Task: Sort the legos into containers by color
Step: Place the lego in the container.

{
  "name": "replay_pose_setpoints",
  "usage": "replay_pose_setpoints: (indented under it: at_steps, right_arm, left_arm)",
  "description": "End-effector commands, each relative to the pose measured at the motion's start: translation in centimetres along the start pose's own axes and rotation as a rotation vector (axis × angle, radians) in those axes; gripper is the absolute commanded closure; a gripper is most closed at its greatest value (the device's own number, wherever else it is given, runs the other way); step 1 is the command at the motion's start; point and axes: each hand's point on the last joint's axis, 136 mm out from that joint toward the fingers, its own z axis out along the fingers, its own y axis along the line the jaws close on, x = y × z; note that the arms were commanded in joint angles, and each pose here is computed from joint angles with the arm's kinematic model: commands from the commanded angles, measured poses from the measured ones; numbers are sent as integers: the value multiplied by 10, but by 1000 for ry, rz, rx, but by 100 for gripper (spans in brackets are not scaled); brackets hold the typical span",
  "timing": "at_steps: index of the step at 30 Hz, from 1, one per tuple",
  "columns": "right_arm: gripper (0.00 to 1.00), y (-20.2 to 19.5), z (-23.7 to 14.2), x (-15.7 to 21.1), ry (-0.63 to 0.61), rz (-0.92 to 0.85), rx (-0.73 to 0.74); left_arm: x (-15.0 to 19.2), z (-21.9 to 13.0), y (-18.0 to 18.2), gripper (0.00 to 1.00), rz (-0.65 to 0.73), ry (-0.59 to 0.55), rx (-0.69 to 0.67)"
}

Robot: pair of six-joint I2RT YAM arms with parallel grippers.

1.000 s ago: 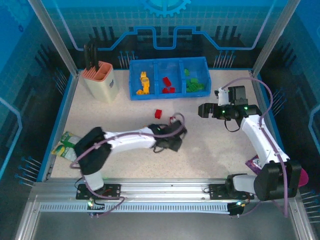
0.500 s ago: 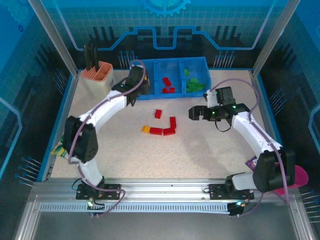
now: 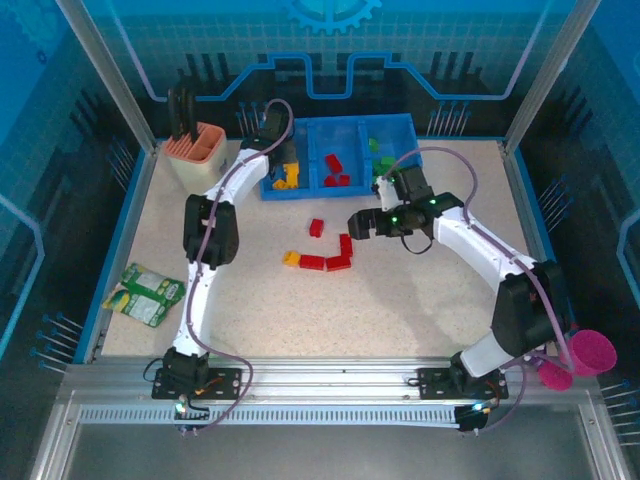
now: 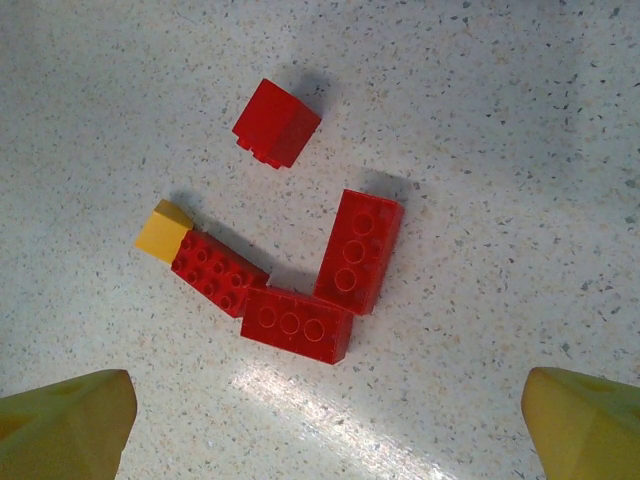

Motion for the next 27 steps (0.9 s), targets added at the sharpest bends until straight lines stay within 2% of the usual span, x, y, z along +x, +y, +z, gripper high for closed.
replay_pose_setpoints:
  at_steps: [1, 3, 6, 8, 15, 22, 27]
  right_arm:
    - [0, 3, 9, 3, 35, 2, 17]
    - [0, 2, 17, 3, 49, 7, 21]
    - [0, 1, 28, 3, 65, 7, 44]
    - [0, 1, 36, 1, 69, -4, 58]
    - [1, -5, 67, 2, 146, -36, 157]
    - [2, -16, 84, 11, 204, -39, 242]
    - [2, -12, 86, 14, 211, -35, 241]
  left_arm:
    - [-8, -6, -5, 69, 3, 11, 33]
    - [-6, -3, -5, 62, 0, 17, 36]
    - [-3, -3, -5, 45, -1, 24, 38]
    - [-3, -5, -4, 40, 1, 20, 36]
    - [-19, -30, -11, 36, -2, -20, 84]
    - [-37, -110, -4, 33, 52, -98, 98]
    - [-19, -171, 22, 31, 107, -127, 47]
